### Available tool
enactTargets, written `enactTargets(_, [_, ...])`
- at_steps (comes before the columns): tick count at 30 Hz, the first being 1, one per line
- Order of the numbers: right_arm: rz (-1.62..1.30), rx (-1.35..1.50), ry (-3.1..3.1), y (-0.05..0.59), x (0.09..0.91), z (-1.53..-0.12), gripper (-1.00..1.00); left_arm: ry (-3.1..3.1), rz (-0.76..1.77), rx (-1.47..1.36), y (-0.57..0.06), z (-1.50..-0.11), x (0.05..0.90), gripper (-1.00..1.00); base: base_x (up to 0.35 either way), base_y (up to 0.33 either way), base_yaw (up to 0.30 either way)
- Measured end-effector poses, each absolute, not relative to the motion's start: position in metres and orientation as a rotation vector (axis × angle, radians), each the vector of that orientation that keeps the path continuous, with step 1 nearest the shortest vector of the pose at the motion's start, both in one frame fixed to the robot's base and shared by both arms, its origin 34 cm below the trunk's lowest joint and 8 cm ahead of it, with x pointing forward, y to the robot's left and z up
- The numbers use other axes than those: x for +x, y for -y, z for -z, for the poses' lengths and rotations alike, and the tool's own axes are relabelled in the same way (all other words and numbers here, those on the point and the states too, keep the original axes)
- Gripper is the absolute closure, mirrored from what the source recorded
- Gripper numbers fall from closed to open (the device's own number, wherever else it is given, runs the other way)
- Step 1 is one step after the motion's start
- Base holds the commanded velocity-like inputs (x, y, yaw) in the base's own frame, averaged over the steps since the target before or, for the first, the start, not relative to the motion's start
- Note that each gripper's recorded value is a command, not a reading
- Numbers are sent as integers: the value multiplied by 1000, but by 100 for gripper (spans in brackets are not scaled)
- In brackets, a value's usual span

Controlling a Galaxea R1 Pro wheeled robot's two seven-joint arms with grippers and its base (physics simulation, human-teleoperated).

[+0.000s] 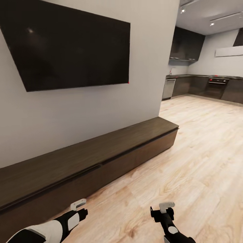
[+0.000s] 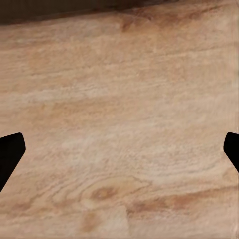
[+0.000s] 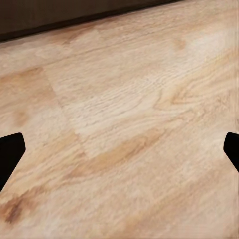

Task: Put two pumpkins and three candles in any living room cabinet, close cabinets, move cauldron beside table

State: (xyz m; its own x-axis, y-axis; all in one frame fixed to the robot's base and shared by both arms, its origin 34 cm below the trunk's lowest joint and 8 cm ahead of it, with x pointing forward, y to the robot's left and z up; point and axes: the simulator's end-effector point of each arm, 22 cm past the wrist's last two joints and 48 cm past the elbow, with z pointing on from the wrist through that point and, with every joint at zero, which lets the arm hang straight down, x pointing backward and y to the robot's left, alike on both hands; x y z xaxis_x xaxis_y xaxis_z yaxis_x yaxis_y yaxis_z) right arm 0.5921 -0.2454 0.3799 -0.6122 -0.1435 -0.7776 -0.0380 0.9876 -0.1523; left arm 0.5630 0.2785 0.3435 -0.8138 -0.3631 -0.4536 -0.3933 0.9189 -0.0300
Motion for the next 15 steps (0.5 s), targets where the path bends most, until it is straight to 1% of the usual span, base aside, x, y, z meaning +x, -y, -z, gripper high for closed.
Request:
enactTargets(4, [150,-125,-2222,245,593,-383,-100,-2611,-88,-546,-279,-346,564,-100,160,-250,-175])
enactTargets(6, [150,-124,-2220,245,594,-384,-100,-2609,-88,-546,-279,-347,565,-100,164,-253,-95])
enactTargets(15, [151,-125,-2219,246,594,-384,-100,-2607,-86,-545,-278,-348,565,-100,204,-254,-15])
